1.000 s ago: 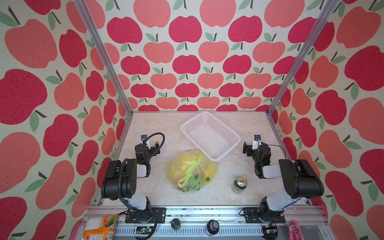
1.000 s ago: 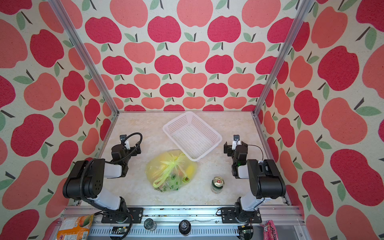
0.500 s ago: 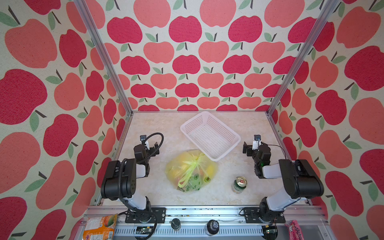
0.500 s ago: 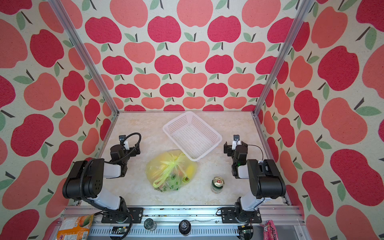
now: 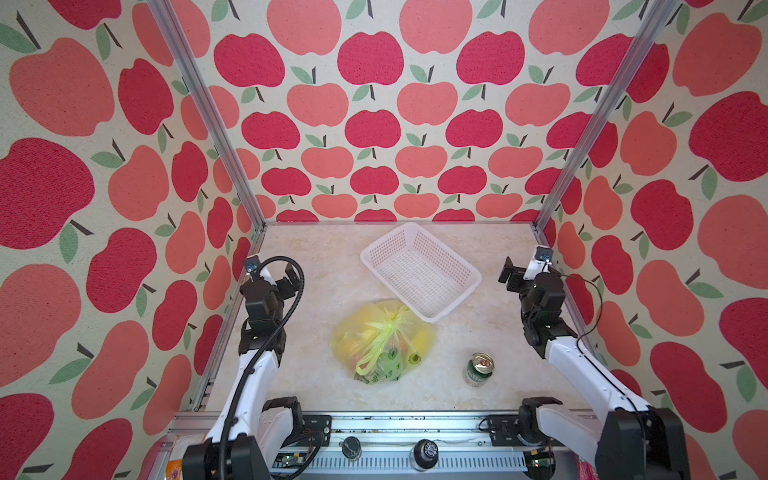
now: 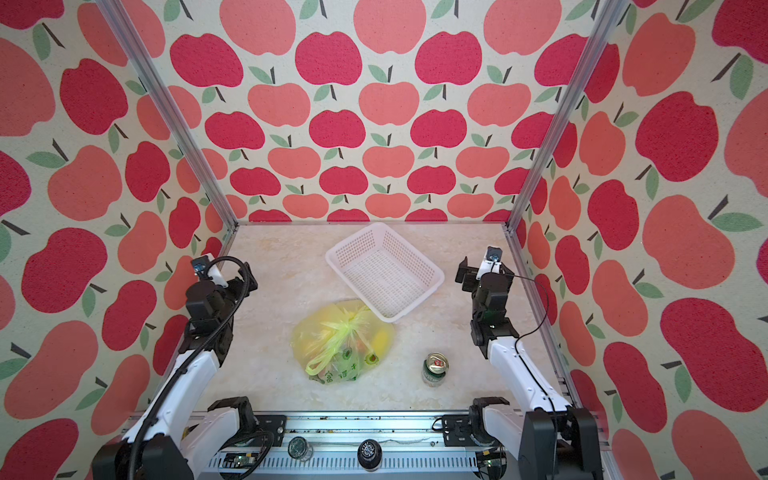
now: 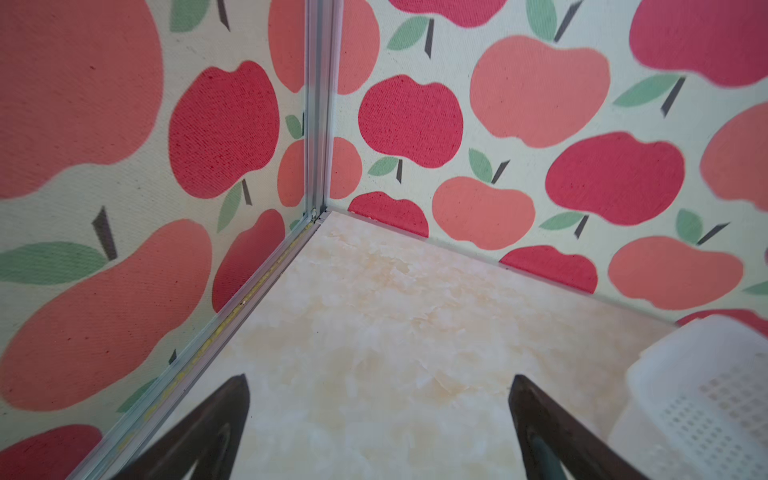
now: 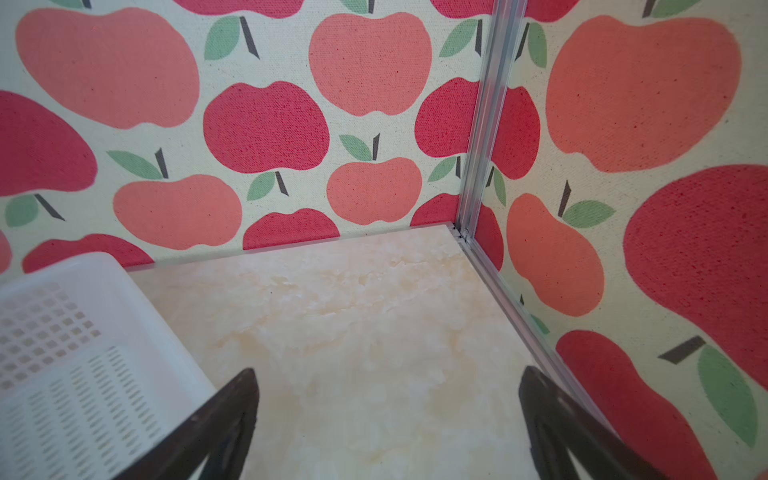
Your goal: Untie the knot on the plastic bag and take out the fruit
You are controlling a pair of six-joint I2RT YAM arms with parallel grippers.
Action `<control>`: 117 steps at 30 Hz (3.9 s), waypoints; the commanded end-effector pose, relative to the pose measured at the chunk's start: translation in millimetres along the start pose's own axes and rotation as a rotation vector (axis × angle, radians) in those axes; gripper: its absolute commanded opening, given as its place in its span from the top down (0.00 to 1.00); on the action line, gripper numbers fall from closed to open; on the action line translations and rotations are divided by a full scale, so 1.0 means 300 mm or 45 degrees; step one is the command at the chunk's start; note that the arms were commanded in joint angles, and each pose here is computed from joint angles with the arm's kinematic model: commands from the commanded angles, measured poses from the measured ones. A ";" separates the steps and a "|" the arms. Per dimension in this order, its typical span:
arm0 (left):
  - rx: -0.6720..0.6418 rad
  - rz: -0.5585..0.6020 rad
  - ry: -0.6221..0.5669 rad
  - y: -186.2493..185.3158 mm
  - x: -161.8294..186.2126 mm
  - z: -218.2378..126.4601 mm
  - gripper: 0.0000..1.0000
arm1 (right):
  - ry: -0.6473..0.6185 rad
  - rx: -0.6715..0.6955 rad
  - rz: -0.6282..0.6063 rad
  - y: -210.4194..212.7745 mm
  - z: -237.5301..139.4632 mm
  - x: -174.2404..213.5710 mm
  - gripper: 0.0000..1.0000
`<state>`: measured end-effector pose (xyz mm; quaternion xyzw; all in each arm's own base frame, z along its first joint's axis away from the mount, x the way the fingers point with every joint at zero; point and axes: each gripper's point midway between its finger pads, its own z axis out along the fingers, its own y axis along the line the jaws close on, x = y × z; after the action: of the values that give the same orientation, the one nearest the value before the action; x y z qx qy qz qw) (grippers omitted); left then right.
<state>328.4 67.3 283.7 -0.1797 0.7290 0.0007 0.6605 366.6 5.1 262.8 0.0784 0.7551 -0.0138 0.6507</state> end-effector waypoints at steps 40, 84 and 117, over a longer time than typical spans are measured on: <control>0.636 0.242 0.729 -0.487 0.428 -0.430 0.15 | 0.128 -1.111 -0.331 0.763 -0.458 0.176 0.07; 0.329 0.109 0.773 -0.307 0.465 -0.223 1.00 | 0.181 -1.271 -0.329 0.847 -0.488 0.259 0.06; 0.605 0.202 0.783 -0.434 0.493 -0.395 0.09 | 0.145 -1.434 -0.541 1.010 -0.593 0.331 0.01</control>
<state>239.2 -122.7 200.4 0.0344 0.8727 -0.1987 0.4447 218.2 340.9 208.6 -0.4307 0.6902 0.2718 0.5141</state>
